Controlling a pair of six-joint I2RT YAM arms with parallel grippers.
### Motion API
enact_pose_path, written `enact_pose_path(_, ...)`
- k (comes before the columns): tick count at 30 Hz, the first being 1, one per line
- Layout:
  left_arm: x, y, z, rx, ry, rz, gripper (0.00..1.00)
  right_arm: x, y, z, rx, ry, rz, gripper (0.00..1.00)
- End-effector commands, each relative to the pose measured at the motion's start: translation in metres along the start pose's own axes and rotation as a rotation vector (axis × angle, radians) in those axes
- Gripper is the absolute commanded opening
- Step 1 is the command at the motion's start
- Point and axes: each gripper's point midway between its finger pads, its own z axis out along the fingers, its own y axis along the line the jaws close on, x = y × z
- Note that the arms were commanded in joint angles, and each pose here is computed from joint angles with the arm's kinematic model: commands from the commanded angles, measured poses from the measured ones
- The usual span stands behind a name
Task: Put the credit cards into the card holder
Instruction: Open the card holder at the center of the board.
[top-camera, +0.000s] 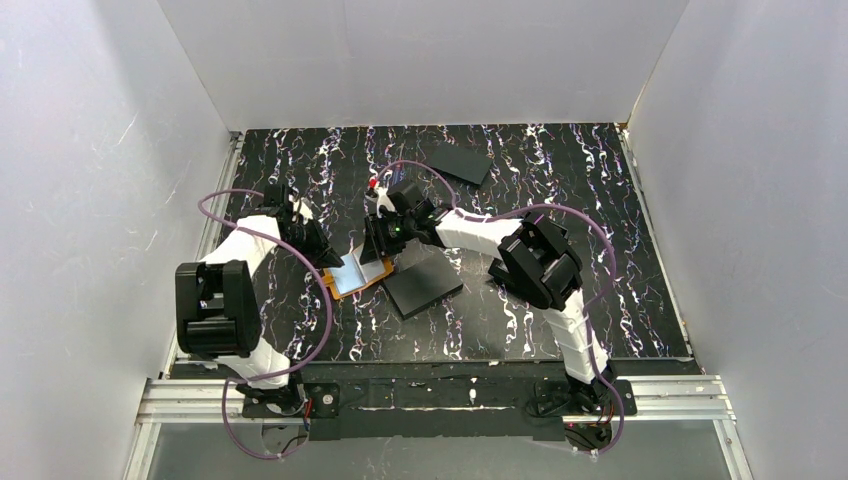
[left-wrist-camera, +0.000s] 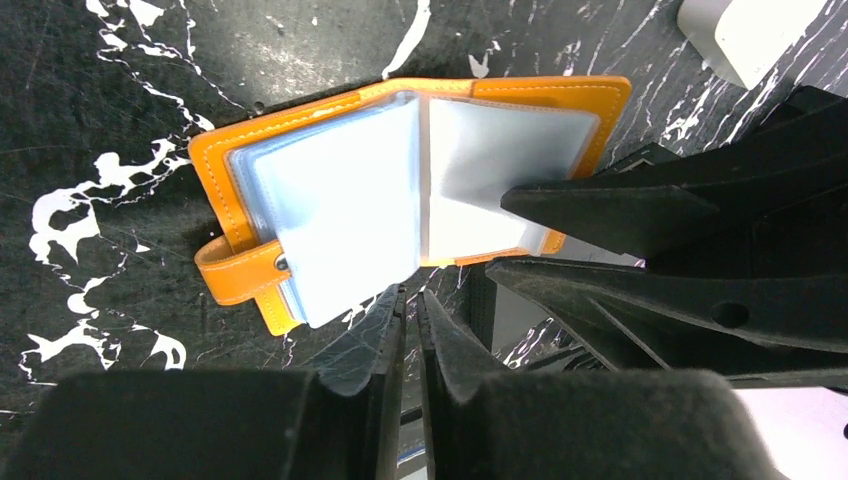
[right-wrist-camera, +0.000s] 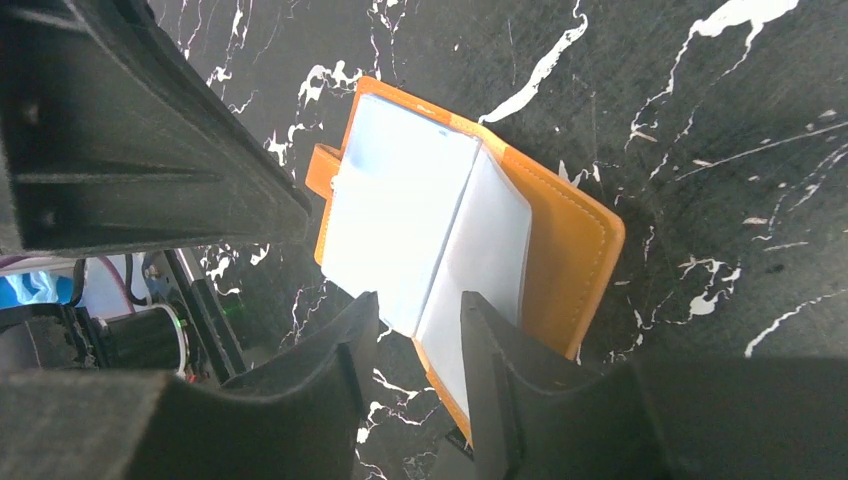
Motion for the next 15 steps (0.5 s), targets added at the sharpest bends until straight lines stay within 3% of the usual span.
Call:
enact_pose_path(1, -0.002, -0.005, -0.016, -0.010, -0.081, 0.074, 0.10, -0.025, 0.026, -0.018, -0.008, -0.063, -0.068, 0.47)
enact_pose_path(15, -0.006, -0.010, -0.028, -0.005, -0.147, 0.120, 0.29, -0.031, 0.036, -0.033, 0.007, -0.092, -0.100, 0.56)
